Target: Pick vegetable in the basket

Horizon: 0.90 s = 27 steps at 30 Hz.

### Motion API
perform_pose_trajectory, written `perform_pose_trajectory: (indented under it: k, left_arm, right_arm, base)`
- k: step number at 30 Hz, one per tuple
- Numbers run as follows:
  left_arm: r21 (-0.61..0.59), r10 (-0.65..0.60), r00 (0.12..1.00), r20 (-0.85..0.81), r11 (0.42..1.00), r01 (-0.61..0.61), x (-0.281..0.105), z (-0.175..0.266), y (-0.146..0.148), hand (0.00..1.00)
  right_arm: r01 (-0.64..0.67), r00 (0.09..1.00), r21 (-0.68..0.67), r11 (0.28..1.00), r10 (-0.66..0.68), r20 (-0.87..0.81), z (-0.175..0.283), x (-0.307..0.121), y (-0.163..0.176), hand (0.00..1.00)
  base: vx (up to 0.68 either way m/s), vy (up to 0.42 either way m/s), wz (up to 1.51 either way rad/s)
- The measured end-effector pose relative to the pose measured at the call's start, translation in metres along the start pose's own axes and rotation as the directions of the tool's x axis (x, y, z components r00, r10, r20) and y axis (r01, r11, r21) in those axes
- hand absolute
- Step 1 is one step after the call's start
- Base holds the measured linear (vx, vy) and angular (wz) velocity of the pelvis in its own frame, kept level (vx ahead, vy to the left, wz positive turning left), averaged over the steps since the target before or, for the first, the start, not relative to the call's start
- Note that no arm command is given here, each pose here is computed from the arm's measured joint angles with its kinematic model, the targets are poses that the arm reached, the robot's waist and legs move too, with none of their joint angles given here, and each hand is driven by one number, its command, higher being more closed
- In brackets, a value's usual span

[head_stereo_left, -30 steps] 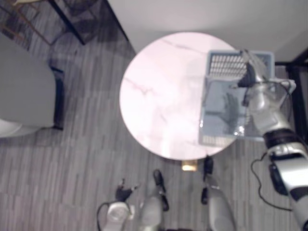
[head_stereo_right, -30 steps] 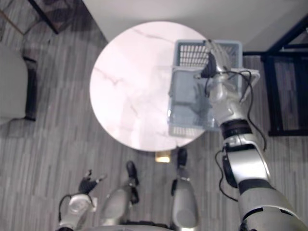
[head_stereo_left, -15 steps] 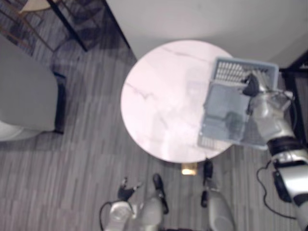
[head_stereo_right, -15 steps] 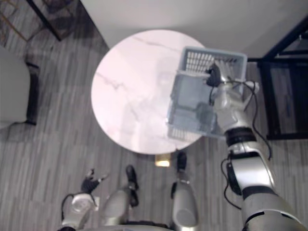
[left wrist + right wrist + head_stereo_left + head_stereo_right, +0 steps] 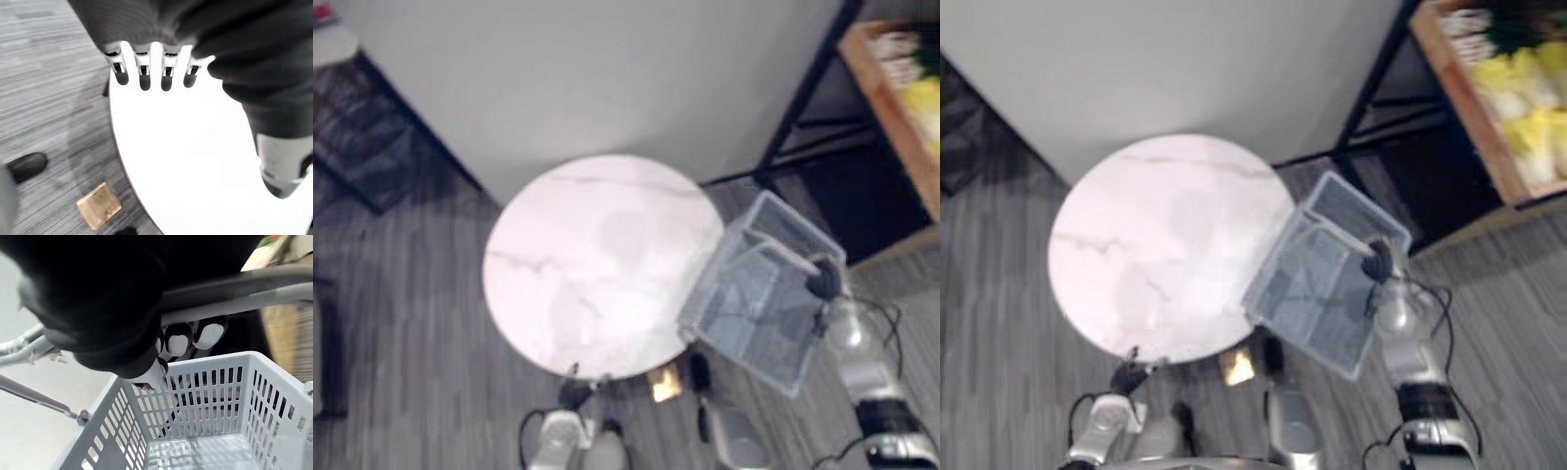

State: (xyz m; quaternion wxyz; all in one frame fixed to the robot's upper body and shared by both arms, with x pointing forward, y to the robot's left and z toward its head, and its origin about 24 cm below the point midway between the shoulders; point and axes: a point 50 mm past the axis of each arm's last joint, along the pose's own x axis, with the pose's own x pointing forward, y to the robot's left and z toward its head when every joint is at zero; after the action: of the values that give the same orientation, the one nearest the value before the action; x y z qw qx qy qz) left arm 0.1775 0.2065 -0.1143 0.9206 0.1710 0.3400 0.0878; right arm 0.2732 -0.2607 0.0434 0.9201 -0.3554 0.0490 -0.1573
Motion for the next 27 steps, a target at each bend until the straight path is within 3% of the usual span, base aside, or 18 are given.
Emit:
perform_pose_trajectory:
  k: [7, 12, 16, 20, 27]
  left_arm:
    - [-0.034, 0.021, 0.997, -0.072, 0.999, -0.023, -0.006, -0.017, 0.005, 0.0]
    - [-0.008, -0.016, 0.993, -0.117, 1.0, 0.015, -0.013, -0.031, -0.003, 0.0]
    - [-0.058, -0.057, 0.989, -0.135, 0.997, 0.05, -0.018, -0.032, -0.025, 0.0]
    - [-0.095, -0.031, 0.981, -0.19, 0.995, 0.013, -0.029, -0.048, -0.026, 0.0]
    - [-0.198, 0.017, 0.979, -0.204, 0.979, -0.058, -0.028, -0.048, -0.022, 0.0]
  right_arm:
    - [0.003, 0.995, 0.232, 0.973, 0.02, -0.095, -0.005, -0.019, 0.033, 1.0]
    - [-0.054, 0.986, 0.241, 0.969, 0.09, -0.142, -0.017, -0.028, 0.049, 1.0]
    - [-0.08, 0.944, 0.223, 0.972, 0.145, -0.296, -0.058, -0.063, 0.057, 1.0]
    - [-0.1, 0.894, 0.259, 0.961, 0.201, -0.4, -0.079, -0.08, 0.071, 1.0]
    - [0.0, 0.788, 0.236, 0.972, 0.145, -0.599, -0.123, -0.1, 0.058, 1.0]
  base:
    - [-0.12, 0.004, -2.03]
    - [0.07, -0.139, -1.73]
    - [0.14, -0.164, -1.29]
    - [0.11, -0.1, -1.2]
    - [0.18, 0.096, -0.9]
